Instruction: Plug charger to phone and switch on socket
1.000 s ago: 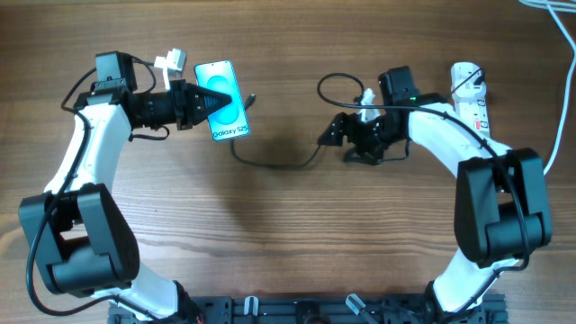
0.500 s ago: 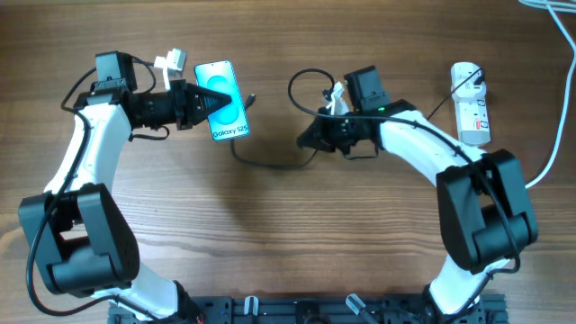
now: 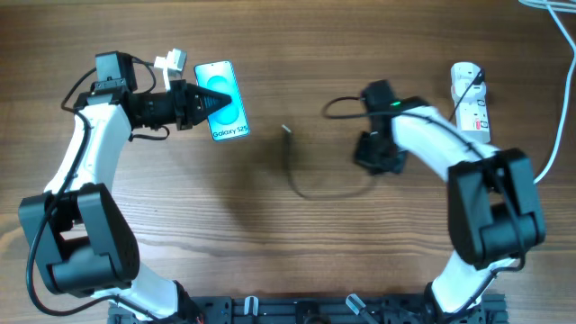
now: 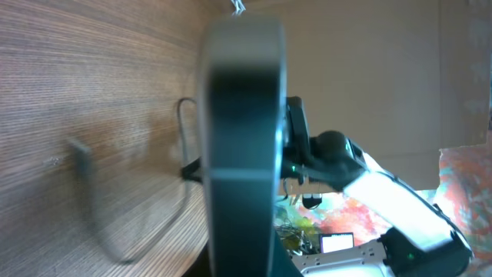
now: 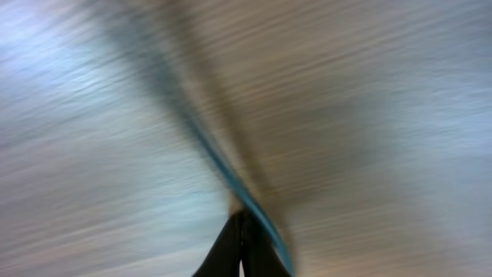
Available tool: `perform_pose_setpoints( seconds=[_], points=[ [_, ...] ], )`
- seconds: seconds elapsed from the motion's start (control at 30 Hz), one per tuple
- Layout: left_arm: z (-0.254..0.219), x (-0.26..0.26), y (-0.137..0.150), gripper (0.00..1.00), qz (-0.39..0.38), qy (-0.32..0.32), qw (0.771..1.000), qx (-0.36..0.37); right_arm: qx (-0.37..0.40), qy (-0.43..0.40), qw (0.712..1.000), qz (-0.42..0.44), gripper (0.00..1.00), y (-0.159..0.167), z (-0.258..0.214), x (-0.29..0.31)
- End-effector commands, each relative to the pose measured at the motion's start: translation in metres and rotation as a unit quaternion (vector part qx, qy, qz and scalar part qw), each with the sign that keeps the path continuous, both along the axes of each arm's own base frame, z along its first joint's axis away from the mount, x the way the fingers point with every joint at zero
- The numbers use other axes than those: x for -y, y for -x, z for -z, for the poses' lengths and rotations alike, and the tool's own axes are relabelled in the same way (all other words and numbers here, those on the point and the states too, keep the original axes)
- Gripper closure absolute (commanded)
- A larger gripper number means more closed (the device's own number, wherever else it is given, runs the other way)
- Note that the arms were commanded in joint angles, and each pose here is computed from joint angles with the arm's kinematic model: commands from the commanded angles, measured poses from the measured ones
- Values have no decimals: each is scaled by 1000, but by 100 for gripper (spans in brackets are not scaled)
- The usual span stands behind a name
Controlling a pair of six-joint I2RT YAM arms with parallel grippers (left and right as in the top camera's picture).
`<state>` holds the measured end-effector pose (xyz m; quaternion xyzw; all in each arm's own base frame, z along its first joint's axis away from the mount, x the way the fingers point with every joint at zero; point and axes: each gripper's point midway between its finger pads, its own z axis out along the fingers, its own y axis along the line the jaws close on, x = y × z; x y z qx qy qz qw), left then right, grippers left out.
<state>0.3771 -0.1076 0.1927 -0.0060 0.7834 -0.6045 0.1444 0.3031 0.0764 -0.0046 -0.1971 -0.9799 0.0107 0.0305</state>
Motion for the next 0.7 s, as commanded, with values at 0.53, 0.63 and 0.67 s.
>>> perform_pose_setpoints(
  seconds=[0.53,0.63,0.67],
  points=[
    [-7,2,2,96,4,4,1000,13,-113,-129,979,-106,38,46,-49,27],
    [-7,2,2,96,4,4,1000,13,-146,-106,970,-160,21,65,-49,5],
    [-7,2,2,96,4,4,1000,13,-156,-101,967,-173,22,73,-46,-4]
  ],
)
